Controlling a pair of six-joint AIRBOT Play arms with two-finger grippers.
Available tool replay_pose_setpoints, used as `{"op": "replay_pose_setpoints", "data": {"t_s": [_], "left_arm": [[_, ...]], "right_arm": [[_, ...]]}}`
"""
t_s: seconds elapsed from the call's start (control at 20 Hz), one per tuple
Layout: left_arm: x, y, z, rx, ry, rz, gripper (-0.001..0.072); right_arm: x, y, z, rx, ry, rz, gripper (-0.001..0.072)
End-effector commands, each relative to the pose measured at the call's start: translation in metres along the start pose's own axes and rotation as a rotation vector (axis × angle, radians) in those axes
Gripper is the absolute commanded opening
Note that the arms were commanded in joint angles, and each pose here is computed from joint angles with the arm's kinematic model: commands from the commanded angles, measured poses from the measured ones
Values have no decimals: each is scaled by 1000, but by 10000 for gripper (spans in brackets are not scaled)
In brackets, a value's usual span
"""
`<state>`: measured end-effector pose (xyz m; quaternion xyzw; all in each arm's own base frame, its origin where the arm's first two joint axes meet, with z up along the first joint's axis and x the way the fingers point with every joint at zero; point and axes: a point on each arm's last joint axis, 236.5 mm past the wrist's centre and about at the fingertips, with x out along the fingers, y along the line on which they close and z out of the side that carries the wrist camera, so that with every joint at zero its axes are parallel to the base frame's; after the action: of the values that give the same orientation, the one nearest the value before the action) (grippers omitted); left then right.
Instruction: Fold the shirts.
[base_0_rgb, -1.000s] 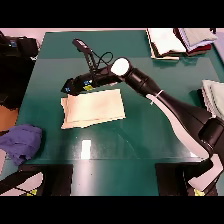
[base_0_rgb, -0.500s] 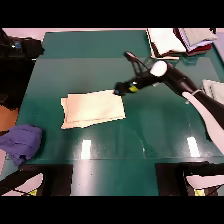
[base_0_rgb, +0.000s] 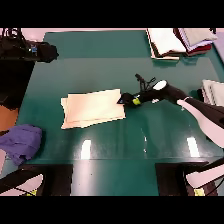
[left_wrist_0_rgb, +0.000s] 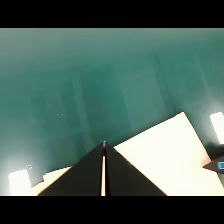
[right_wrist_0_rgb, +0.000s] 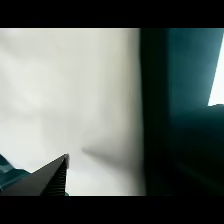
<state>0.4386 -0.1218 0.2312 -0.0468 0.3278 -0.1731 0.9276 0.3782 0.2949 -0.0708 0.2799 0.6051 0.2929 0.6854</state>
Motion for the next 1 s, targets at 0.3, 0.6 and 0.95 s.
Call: {"op": "replay_pose_setpoints", "data": {"t_s": [0.3,0.6,0.95], "left_arm": [[1,-14,0,-34,1,-58,23],[7,-84,-13,85,24,-163,23],[4,-140,-16,146,-6,-261,23]], "right_arm": [[33,75,42,-213,-81,135,16],[-124,10,104,-247,-300,-145,16],[-396,-131,99,0,-684,-494,16]]}}
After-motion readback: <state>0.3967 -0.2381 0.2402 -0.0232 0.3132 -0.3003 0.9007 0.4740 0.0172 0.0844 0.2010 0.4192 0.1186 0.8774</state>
